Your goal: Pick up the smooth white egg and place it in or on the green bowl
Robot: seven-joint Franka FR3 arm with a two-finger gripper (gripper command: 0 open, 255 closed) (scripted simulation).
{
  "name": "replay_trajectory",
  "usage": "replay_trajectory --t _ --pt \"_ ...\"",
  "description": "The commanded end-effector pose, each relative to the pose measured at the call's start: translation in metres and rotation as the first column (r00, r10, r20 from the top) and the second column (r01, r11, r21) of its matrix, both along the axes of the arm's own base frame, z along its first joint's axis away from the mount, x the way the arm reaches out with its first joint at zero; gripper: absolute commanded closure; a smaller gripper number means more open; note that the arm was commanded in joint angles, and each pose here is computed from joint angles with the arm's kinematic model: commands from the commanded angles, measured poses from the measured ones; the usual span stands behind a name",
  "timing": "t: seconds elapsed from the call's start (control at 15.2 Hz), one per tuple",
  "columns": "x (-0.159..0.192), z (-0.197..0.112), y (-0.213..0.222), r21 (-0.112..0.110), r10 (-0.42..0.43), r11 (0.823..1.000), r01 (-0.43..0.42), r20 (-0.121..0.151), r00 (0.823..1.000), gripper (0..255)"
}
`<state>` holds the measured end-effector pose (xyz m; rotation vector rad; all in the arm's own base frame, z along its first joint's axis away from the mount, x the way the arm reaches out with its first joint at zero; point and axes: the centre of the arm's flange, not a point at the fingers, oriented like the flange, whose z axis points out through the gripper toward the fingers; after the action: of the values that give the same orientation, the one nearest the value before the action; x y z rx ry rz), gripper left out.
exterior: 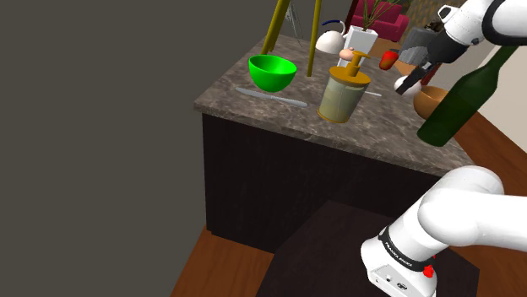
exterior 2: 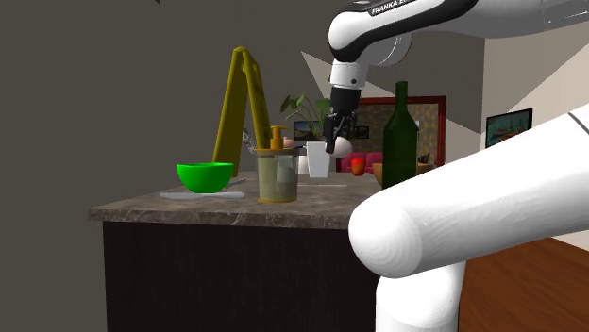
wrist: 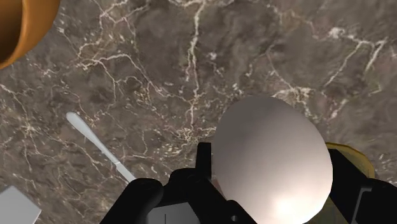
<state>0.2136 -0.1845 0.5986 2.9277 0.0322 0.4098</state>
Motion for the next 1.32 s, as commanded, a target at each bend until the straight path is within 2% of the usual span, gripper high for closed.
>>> replay_trajectory --t 0.0,0.53,1.25 --pt "0.000 0.010 0.000 0.000 0.000 1.000 0.000 0.000 1.000 255" --pt "0.000 0.050 0.000 0.000 0.000 1.000 0.000 0.000 1.000 255" --pt "0.134 0.050 0.056 0.000 0.000 1.000 0.000 0.000 1.000 255"
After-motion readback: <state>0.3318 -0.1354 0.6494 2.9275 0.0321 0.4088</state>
